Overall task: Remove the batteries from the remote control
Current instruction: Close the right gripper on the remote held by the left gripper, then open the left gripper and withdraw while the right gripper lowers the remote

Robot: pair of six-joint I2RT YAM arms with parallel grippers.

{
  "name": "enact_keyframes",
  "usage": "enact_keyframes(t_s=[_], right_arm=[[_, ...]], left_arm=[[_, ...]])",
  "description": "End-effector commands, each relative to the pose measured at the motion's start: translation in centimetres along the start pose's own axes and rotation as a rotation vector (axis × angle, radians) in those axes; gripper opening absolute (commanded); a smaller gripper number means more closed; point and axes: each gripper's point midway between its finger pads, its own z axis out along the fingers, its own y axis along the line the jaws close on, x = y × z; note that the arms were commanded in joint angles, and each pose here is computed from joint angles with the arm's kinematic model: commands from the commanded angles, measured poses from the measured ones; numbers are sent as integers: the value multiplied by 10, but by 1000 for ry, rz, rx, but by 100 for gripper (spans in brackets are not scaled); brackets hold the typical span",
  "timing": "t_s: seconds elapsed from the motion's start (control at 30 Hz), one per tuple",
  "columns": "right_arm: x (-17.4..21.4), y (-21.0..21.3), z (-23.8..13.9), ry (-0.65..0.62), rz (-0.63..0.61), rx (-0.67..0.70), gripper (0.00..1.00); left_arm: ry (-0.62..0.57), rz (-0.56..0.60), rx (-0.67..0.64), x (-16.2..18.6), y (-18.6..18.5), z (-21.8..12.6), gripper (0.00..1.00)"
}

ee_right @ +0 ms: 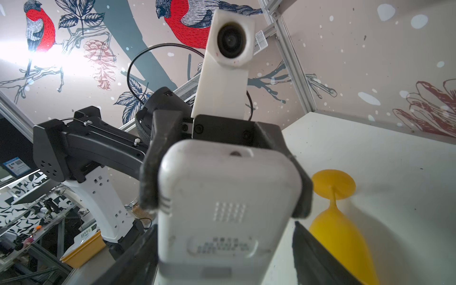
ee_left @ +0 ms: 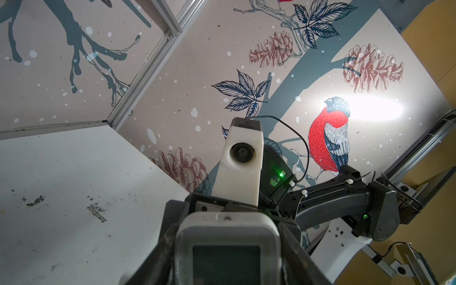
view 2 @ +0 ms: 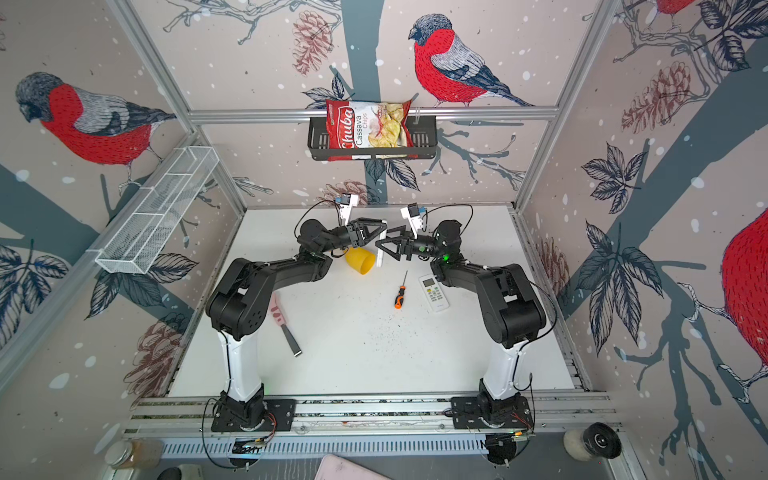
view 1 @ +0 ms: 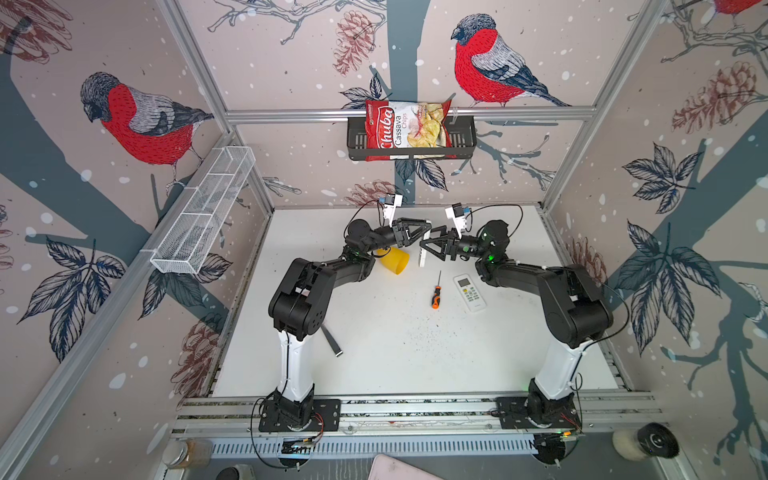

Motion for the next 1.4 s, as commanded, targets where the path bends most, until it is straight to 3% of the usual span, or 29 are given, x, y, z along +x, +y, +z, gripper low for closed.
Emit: enact_keyframes(t_s=[0.0,0.3,0.47,0.57,0.63,0.73,0.77,0.83,0.97,1.13,1.37], right_arm=[[-8,8,1,-11,-28,-34,75],[-5,5,1,-5,-16,-24,62],[-4,1,2,1,-14,-4,40],[-4,-1,1,2,-10,3,33],[-4,-1,1,0,-11,8,32],[-4,-1,-1,0,-9,15,32],[-3,0,-2,1,-10,18,32],[-2,-1,-3,7,-7,28,32],[4,-1,-7,37,-8,71,31],[16,-5,-12,110,-18,207,30],[53,-2,-4,325,-77,442,29]], left_arm=[[-13,50,46,-6,-14,1,35],[-17,50,35,-6,-11,2,35],[-24,54,19,-6,-8,1,38],[-24,58,14,-5,-7,1,48],[-27,63,7,-6,-6,0,60],[-31,75,-5,-7,-6,0,92],[-33,86,-16,-7,-6,-1,97],[-37,104,-47,-9,-5,-2,98],[-67,168,-169,-15,-2,-11,98],[-189,231,-399,-33,-1,-42,98],[-429,216,-732,-35,-17,-126,98]])
